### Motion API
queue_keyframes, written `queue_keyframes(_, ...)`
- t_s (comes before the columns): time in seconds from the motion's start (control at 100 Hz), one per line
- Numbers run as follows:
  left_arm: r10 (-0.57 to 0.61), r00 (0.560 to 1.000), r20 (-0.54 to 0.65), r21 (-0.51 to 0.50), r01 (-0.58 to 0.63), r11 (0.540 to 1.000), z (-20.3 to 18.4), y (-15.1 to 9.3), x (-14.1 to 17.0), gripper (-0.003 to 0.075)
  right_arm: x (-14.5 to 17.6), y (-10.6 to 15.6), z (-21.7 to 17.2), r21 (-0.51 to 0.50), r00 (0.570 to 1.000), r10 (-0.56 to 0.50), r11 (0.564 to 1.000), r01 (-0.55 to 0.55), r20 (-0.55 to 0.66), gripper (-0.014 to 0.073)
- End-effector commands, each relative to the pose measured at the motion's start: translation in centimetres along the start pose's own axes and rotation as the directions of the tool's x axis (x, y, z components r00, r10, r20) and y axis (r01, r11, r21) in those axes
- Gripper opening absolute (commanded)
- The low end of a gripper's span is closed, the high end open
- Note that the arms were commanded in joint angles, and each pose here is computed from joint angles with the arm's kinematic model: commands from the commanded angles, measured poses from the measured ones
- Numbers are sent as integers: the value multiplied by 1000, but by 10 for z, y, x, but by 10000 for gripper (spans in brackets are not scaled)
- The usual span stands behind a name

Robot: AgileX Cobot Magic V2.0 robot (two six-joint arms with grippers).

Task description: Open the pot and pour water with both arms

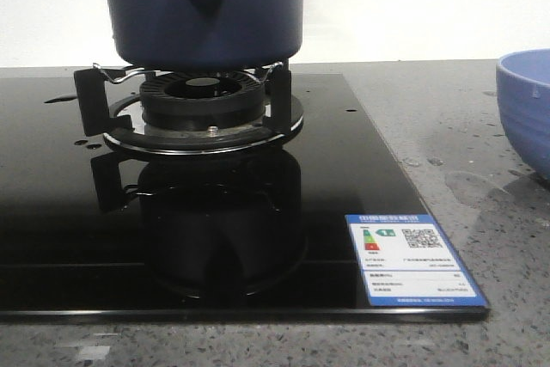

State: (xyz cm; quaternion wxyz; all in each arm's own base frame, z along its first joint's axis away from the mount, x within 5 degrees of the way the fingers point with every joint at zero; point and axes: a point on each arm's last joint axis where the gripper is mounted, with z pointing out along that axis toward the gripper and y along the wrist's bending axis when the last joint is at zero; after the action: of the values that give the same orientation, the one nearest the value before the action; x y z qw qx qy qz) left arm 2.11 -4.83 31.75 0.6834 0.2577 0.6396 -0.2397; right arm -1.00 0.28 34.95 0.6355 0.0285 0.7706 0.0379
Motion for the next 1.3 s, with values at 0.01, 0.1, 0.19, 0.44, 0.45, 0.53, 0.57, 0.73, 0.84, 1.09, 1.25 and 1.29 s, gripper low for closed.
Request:
queue_keyframes(0.01, -19, 996, 90, -41, 23, 999, -8, 0, -8, -20, -13, 1, -1, -8, 996, -14, 1000, 15, 88, -69)
queue_keyframes(0.1, -19, 993, 113, -35, 23, 999, -12, -3, -9, -20, -13, 1, -1, -8, 996, -14, 1000, 15, 88, -69)
queue_keyframes(0.19, -21, 993, 120, -33, 26, 999, -13, -3, -10, -20, -12, 1, 0, -8, 996, -14, 1000, 15, 86, -69)
queue_keyframes(0.44, -21, 993, 120, -33, 26, 999, -13, -3, -10, -20, -12, 1, 0, -8, 996, -14, 1000, 15, 86, -69)
queue_keyframes(0.45, -21, 993, 120, -33, 26, 999, -13, -3, -10, -20, -12, 1, 0, -8, 996, -14, 1000, 15, 86, -69)
queue_keyframes(0.53, -21, 993, 120, -33, 26, 999, -13, -3, -10, -20, -12, 1, 0, -8, 996, -14, 1000, 15, 86, -69)
queue_keyframes(0.57, -21, 993, 120, -33, 26, 999, -13, -3, -10, -20, -12, 1, 0, -8, 996, -14, 1000, 15, 86, -69)
queue_keyframes(0.73, -15, 993, 118, -38, 20, 999, -13, -3, -9, -20, -12, 1, 0, -8, 996, -14, 1000, 15, 86, -69)
queue_keyframes(0.84, 70, 990, 126, -135, -53, 989, -14, 5, -11, -20, -12, 1, 0, -8, 996, -14, 1000, 15, 86, -69)
queue_keyframes(1.09, 195, 966, 172, -457, -97, 884, -17, 35, -6, -20, -12, 1, 0, -8, 996, -14, 1000, 15, 86, -69)
queue_keyframes(1.25, 204, 969, 140, -487, -112, 866, -9, 42, 23, -20, -12, 1, 0, -8, 996, -14, 1000, 15, 86, -69)
queue_keyframes(1.29, 177, 977, 117, -481, -100, 871, -6, 43, 37, -20, -12, 1, 0, -8, 996, -14, 1000, 15, 86, -69)
